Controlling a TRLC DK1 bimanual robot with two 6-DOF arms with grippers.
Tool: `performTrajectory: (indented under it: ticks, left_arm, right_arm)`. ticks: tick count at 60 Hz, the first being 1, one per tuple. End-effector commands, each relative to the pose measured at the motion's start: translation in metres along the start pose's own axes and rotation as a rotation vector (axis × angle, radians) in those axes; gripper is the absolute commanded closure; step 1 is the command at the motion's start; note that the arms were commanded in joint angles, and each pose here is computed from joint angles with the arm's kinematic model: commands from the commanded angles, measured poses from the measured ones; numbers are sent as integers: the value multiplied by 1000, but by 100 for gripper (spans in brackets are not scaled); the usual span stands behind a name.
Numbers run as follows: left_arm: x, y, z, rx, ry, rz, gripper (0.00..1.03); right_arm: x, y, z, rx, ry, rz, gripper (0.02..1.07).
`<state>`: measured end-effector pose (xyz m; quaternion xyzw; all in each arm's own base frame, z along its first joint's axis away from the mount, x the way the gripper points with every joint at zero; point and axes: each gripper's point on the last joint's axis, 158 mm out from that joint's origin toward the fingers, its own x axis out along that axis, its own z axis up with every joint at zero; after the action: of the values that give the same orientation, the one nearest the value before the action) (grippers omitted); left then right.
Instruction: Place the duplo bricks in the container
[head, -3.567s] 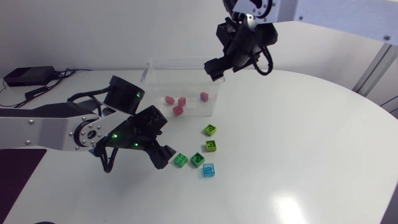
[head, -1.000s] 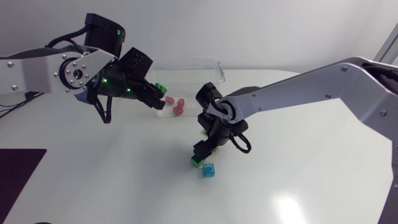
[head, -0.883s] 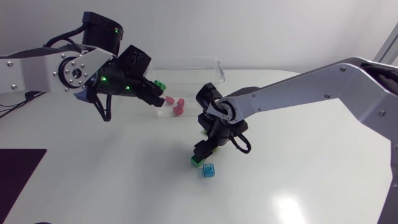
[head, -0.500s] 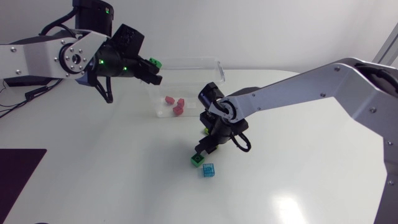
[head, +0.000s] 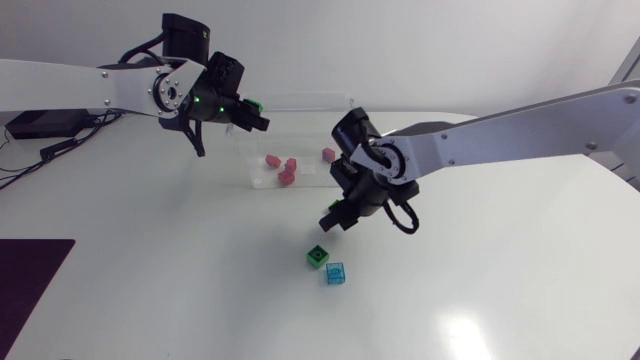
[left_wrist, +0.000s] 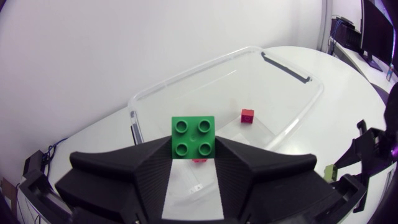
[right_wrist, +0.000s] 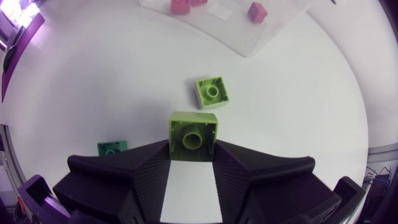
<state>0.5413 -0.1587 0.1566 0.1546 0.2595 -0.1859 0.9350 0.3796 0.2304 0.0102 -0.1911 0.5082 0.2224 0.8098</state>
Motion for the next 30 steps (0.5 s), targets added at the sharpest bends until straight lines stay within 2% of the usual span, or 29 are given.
performTrajectory:
  ticks: [1, 13, 16, 17, 21, 26, 30]
  left_arm:
    - [10, 11, 11, -27, -24, 29, 69]
    - [29, 21, 14, -38, -8, 49, 66]
    - [35, 21, 11, -38, 15, 52, 49]
    - [38, 20, 8, -38, 27, 50, 39]
    - [38, 21, 7, -41, 32, 56, 18]
    - [35, 21, 5, -41, 38, 57, 6]
    - [29, 22, 6, -43, 37, 59, 5]
  right_arm:
    - [-16, -9, 7, 35, -39, -23, 69]
    - [-37, -23, 27, 56, -92, -42, 69]
    - [-44, -27, 34, 61, -111, -47, 69]
    - [-47, -29, 38, 64, -118, -50, 69]
    - [-57, -35, 48, 75, -145, -55, 69]
    - [-67, -42, 62, 85, -182, -67, 69]
    - [-72, -47, 70, 94, -204, -74, 69]
